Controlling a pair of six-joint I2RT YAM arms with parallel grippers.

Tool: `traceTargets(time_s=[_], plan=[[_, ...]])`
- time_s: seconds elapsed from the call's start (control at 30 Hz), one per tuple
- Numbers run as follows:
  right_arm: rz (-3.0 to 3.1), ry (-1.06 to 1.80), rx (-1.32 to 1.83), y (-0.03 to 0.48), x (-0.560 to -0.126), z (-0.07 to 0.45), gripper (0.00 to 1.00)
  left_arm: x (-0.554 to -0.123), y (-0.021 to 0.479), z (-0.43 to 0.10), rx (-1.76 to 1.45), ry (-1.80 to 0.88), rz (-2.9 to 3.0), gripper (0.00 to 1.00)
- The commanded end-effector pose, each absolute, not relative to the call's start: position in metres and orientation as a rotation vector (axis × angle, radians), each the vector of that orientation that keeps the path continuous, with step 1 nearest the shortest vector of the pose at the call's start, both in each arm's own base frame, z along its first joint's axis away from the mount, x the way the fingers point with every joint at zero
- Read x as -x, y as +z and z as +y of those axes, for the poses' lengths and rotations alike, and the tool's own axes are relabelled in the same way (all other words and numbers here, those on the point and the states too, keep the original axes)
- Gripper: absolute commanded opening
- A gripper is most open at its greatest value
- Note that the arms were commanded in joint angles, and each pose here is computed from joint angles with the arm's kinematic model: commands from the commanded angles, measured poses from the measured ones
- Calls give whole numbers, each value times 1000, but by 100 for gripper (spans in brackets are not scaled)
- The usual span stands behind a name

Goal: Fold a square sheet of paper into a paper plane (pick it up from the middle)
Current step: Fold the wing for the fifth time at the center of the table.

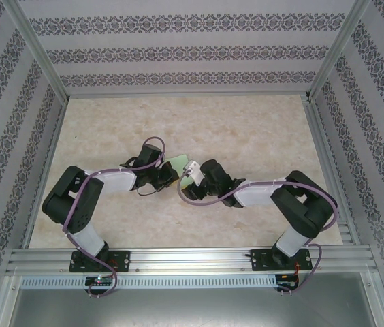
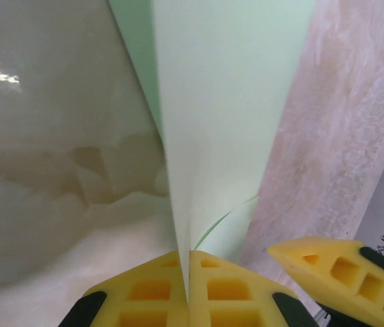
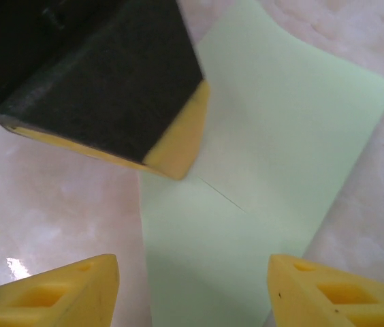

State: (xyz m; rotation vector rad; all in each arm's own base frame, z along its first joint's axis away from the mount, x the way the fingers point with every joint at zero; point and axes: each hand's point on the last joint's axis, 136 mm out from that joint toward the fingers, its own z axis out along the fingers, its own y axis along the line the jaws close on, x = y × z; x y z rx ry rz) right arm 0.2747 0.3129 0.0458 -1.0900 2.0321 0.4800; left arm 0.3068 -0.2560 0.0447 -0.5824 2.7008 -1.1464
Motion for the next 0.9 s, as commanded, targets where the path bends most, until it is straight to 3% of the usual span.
traceTargets(time_s=[0.0,0.37,0.87], plan=[[1883,411,1163,54,-282,330,60,-310,60,-260,571,-1151,2687,4],[1822,259,1179,40,-291,332,51,-311,61,-259,579,-1139,2693,4],[1799,138,1206,29,-293,330,21,-315,63,-254,608,-1125,2688,4]])
